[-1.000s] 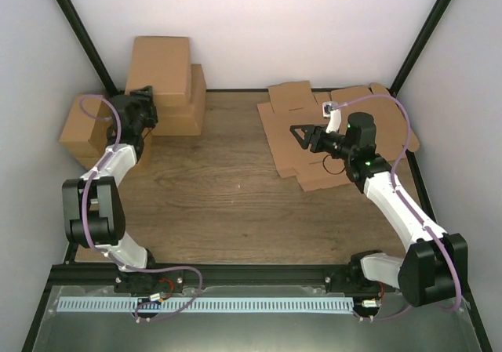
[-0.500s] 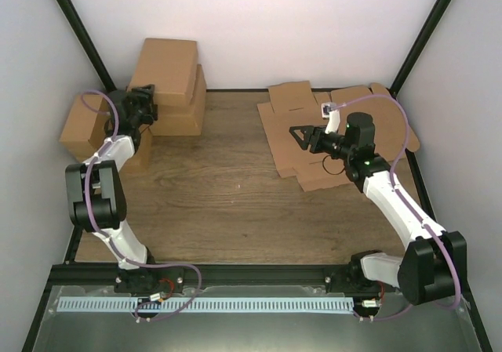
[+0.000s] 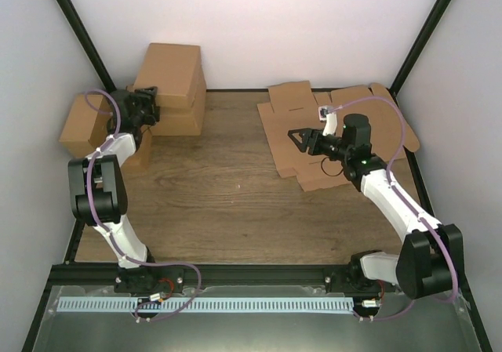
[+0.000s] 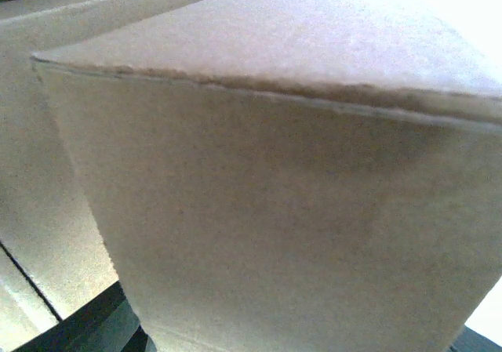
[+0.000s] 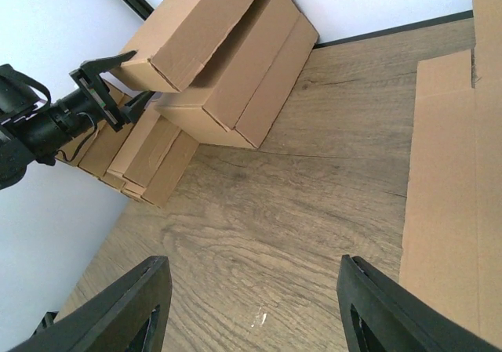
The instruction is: Fold the paper box
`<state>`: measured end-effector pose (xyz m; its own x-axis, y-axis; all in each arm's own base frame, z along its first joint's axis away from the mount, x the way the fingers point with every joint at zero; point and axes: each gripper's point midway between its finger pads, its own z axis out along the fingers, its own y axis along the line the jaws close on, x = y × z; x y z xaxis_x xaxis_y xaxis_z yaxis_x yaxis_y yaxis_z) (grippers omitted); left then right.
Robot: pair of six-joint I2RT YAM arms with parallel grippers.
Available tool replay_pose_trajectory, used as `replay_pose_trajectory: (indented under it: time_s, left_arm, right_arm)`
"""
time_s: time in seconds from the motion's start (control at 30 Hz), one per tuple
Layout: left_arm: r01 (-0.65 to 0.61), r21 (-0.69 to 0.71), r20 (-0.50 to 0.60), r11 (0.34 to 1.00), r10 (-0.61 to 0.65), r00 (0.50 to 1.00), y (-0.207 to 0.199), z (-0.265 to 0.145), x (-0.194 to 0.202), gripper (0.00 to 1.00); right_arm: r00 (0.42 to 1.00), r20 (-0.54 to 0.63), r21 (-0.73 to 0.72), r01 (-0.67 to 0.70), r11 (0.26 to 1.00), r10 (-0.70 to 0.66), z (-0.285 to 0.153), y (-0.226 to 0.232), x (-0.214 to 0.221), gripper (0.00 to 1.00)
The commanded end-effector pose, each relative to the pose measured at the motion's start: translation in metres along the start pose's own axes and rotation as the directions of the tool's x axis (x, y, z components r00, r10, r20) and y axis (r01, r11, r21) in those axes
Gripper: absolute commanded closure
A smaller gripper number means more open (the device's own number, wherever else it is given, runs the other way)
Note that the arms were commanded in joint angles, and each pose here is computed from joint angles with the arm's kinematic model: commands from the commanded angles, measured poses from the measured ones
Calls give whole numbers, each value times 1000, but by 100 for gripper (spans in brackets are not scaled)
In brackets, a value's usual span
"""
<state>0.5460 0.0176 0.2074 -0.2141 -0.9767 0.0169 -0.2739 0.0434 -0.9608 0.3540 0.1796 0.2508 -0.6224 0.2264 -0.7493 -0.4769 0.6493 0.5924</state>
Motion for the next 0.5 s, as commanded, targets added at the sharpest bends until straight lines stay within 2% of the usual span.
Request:
replay_pose_trajectory:
  time_s: [0.0, 0.2, 0.27, 0.37, 0.47]
  left_arm:
    - [-33, 53, 19, 998, 32, 999, -18, 4, -7, 44]
    - [-24, 28, 31, 999, 24, 999, -11, 7, -10, 41]
    - [-17, 11, 33, 1000, 17, 999, -6, 7, -10, 34]
    - [-5, -17, 31, 1000, 5, 1000, 2, 7, -10, 12]
    - [5, -51, 33, 999, -3, 999, 9, 7, -10, 1]
  right_arm:
    - [999, 10, -9, 30, 999, -30, 2, 1, -6, 40]
    - [1000, 4, -12, 18, 1000, -18, 4, -2, -4, 40]
    - [1000, 3, -14, 16, 1000, -16, 5, -2, -4, 40]
    - [1000, 4, -14, 16, 1000, -16, 6, -2, -4, 40]
    - [1000, -1, -21, 12, 1000, -12, 6, -2, -3, 40]
